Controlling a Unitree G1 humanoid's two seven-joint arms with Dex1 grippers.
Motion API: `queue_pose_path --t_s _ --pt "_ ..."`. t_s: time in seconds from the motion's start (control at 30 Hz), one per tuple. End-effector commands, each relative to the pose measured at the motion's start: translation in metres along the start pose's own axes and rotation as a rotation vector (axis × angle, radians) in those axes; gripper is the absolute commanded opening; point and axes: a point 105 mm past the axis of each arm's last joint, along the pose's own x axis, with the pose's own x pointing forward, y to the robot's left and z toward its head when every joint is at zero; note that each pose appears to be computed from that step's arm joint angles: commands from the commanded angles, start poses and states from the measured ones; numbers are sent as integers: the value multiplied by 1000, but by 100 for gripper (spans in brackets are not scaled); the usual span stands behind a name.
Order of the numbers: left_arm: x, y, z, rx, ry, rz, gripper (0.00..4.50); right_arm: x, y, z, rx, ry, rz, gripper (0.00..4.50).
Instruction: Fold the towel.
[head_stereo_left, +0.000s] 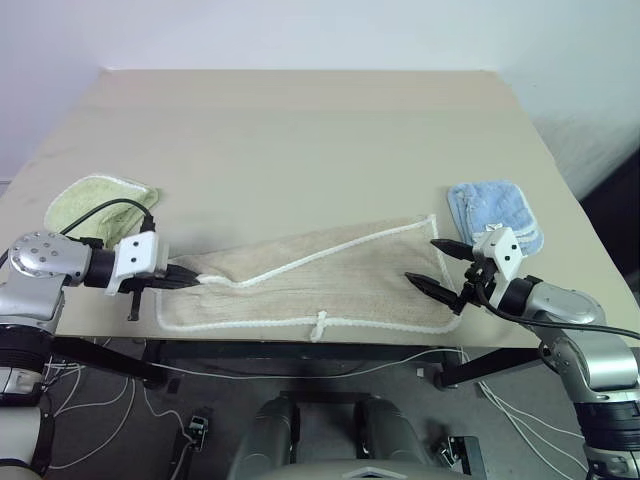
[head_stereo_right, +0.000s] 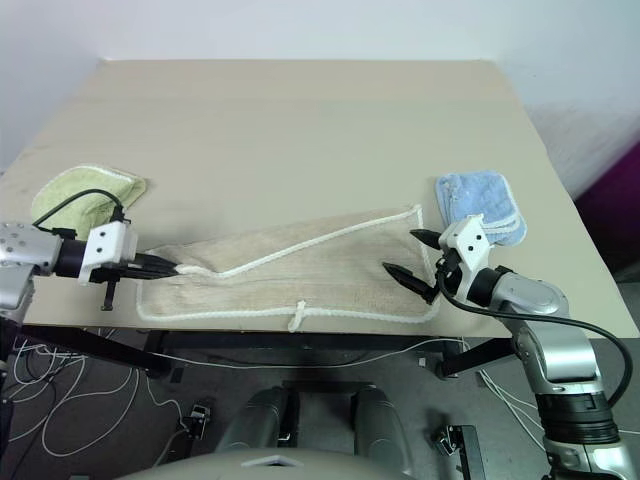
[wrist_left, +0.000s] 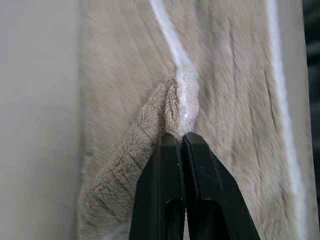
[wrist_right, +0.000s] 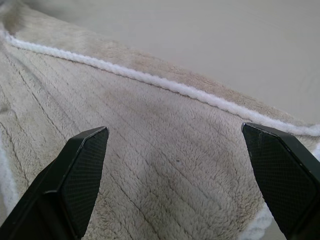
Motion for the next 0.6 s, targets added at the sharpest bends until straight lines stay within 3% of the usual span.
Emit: queue_pose_path --t_s 0.03,0.2,0.37,0.6 --pt "-7 3 9 -25 -36 31 4 -2 -2 10 -35 -34 -3 450" --pt "-12 8 5 -26 -32 86 4 1 -5 15 -91 -30 -4 450" --pt "-22 18 9 -64 -93 185 4 7 -34 41 -293 -10 -82 450" --pt "-17 6 -4 -52 -37 186 4 20 -74 35 -609 180 -102 450"
